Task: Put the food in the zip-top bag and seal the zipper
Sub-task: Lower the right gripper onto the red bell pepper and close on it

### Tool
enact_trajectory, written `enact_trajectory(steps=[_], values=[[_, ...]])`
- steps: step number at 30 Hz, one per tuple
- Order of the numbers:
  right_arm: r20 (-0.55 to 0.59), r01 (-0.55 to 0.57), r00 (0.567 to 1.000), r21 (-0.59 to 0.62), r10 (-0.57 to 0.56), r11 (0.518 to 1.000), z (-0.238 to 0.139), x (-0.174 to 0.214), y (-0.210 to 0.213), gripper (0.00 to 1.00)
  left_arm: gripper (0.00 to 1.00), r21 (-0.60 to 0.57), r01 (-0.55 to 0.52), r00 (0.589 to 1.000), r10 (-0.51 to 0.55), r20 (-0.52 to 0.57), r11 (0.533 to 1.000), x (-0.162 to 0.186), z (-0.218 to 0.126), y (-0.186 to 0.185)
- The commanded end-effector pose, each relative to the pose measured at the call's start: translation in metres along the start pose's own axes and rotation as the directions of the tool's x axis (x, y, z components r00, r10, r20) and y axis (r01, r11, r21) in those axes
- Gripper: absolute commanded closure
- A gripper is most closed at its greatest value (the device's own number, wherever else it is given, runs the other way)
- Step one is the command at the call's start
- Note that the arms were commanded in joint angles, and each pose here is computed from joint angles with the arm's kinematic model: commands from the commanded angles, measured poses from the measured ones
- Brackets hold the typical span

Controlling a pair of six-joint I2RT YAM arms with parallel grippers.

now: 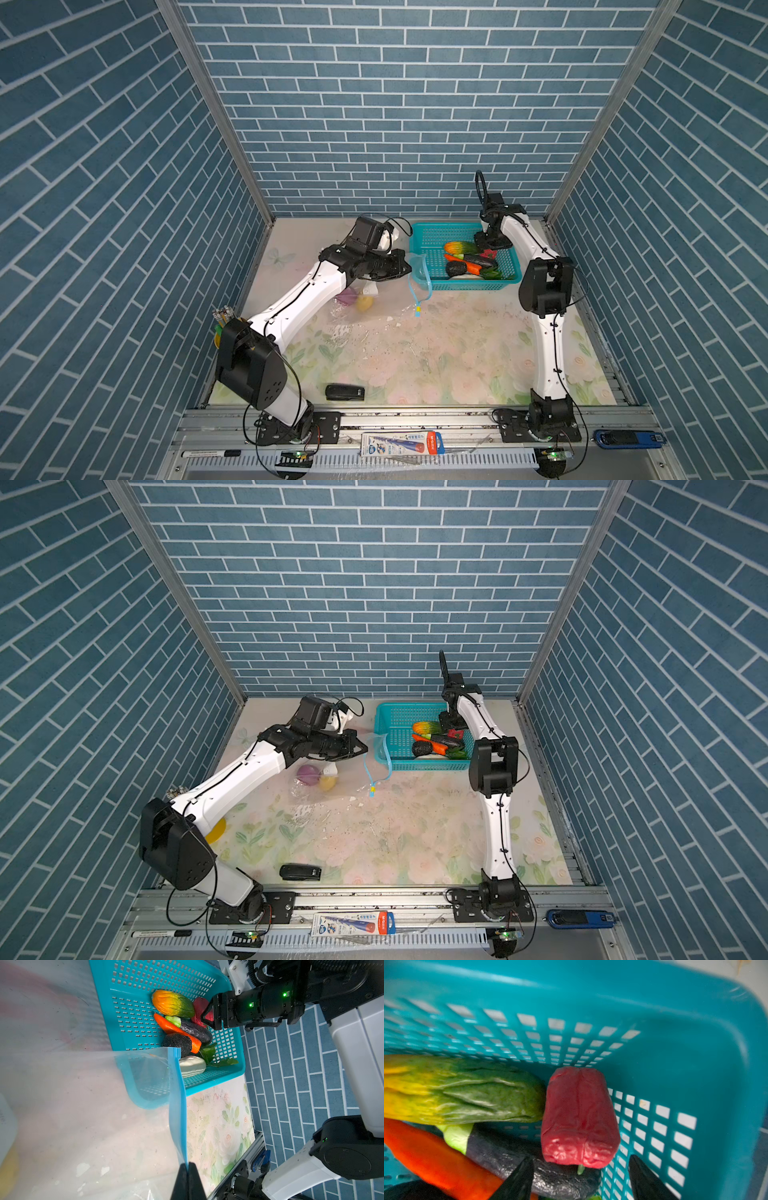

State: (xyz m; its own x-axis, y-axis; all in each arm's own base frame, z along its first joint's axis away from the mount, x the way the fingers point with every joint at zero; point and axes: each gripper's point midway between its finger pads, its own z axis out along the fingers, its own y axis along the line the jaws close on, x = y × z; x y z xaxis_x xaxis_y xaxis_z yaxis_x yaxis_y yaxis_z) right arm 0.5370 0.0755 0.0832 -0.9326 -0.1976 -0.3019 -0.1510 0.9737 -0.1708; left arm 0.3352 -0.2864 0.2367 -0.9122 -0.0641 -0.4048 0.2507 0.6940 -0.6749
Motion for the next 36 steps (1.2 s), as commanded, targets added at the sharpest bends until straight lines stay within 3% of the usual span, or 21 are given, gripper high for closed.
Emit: enact_trajectory(steps=[1,17,36], values=[[0.003,-0.063,0.998,-0.021,0.063,0.998,0.002,-0.006,-0.001,0.27,1.00,0.003,-0.013,1.000,0.013,0.008,1.000,-0.003,-0.003,-0.005],[-0.005,-0.087,0.996,-0.078,0.087,0.993,0.012,-0.009,0.007,0.35,1.00,-0.002,-0.017,1.000,0.017,0.005,1.000,-0.002,-0.004,-0.004],[0.043,-0.073,0.996,-0.118,0.079,0.990,-0.013,-0.013,0.010,0.40,1.00,-0.008,-0.016,1.000,0.016,0.004,1.000,0.000,-0.003,-0.001]])
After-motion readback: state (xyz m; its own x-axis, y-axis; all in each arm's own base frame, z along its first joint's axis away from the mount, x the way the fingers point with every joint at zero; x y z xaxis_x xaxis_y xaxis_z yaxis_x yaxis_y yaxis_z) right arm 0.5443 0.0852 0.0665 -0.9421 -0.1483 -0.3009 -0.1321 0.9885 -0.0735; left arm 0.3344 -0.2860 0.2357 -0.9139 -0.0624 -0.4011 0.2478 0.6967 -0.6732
